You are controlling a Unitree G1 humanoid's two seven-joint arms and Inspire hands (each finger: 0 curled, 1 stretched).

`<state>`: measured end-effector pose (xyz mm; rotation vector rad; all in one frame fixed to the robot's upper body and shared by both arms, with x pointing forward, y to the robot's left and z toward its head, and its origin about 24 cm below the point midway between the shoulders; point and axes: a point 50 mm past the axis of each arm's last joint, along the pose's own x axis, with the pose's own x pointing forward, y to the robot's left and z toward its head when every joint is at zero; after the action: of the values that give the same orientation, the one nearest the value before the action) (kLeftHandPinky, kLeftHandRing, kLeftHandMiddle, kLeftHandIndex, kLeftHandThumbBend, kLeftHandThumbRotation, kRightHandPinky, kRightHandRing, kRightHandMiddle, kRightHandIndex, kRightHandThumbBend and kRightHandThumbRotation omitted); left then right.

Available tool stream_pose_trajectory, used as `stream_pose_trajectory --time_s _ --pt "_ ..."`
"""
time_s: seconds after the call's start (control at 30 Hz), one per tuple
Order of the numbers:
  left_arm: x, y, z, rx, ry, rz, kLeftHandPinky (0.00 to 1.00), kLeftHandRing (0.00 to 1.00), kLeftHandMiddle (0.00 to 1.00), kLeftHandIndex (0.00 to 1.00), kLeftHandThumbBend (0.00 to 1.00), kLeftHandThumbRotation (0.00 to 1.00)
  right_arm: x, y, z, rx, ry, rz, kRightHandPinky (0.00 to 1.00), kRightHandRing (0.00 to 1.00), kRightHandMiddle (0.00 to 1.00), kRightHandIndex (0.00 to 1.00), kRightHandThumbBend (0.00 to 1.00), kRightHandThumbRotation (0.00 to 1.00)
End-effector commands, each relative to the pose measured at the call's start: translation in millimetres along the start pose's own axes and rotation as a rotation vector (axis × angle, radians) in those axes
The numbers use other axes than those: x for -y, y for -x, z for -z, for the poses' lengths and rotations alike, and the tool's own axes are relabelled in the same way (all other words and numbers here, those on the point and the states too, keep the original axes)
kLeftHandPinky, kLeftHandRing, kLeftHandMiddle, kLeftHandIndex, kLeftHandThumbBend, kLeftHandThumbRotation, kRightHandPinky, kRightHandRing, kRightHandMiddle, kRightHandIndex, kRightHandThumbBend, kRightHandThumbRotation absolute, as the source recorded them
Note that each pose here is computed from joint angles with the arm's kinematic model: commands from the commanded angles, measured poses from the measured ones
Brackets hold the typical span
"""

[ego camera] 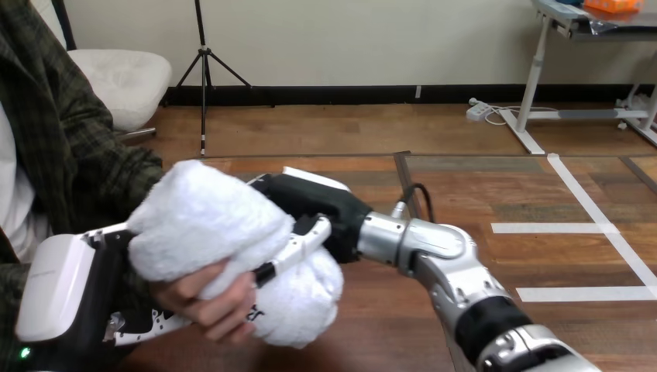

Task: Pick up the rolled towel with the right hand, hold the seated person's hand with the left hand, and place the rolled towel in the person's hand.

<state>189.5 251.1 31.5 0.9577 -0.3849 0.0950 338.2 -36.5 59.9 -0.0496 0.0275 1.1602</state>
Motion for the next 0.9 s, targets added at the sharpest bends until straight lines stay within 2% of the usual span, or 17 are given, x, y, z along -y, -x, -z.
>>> stream_pose_trajectory --time_s 0.0,0.37,0.87 --pt "-3.3 -18.1 -27.6 0.134 0.09 -0.101 0.29 0.32 0.38 0.37 0.96 0.0 -19.6 -40.1 -25.1 0.026 0.07 -0.107 0.08 0.13 0.19 0.22 0.84 0.0" --pt "-3.4 -14.2 -26.2 0.119 0.098 -0.104 0.29 0.33 0.38 0.37 0.95 0.0 -24.8 -44.4 -22.0 0.011 0.074 -0.122 0.09 0.13 0.19 0.22 0.83 0.0" --pt "-1.8 -11.0 -23.5 0.104 0.099 -0.105 0.31 0.34 0.39 0.38 0.94 0.0 -27.4 -45.8 -17.6 -0.003 0.074 -0.11 0.09 0.13 0.2 0.24 0.84 0.0"
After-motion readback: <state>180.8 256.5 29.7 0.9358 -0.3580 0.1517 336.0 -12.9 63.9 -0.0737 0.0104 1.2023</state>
